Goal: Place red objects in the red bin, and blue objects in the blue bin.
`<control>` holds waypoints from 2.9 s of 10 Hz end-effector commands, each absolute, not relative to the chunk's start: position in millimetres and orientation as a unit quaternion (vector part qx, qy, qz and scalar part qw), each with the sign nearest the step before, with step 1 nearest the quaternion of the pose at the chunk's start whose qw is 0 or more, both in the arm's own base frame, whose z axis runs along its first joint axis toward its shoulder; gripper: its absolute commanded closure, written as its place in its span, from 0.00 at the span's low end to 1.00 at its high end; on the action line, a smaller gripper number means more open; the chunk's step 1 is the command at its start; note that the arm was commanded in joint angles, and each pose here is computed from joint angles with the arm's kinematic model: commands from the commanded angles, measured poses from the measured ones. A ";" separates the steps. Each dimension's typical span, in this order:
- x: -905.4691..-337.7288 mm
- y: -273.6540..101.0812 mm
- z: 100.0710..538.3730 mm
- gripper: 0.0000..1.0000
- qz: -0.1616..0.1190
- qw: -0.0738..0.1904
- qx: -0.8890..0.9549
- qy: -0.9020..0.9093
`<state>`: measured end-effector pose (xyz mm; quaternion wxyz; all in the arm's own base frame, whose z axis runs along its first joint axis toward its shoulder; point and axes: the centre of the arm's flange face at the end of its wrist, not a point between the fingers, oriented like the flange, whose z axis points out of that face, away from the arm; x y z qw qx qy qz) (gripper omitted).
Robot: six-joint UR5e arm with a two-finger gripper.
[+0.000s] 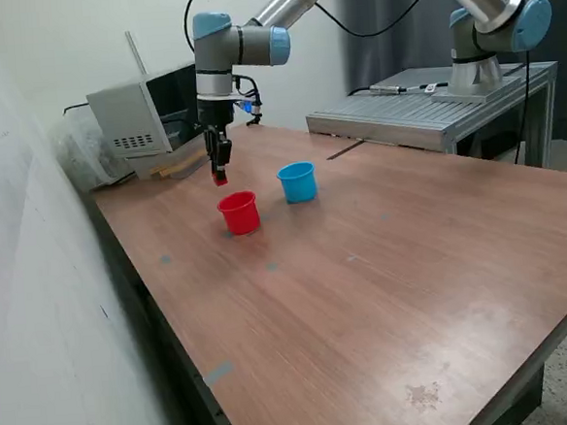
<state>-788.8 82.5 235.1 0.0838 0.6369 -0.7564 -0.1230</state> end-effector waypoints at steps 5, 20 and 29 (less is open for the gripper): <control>-777.0 74.7 214.2 1.00 -0.102 0.073 0.645 -0.754; -509.8 -62.1 506.8 0.00 -0.039 -0.008 0.697 -0.716; -400.4 -107.1 494.6 0.00 0.058 -0.080 0.705 -0.702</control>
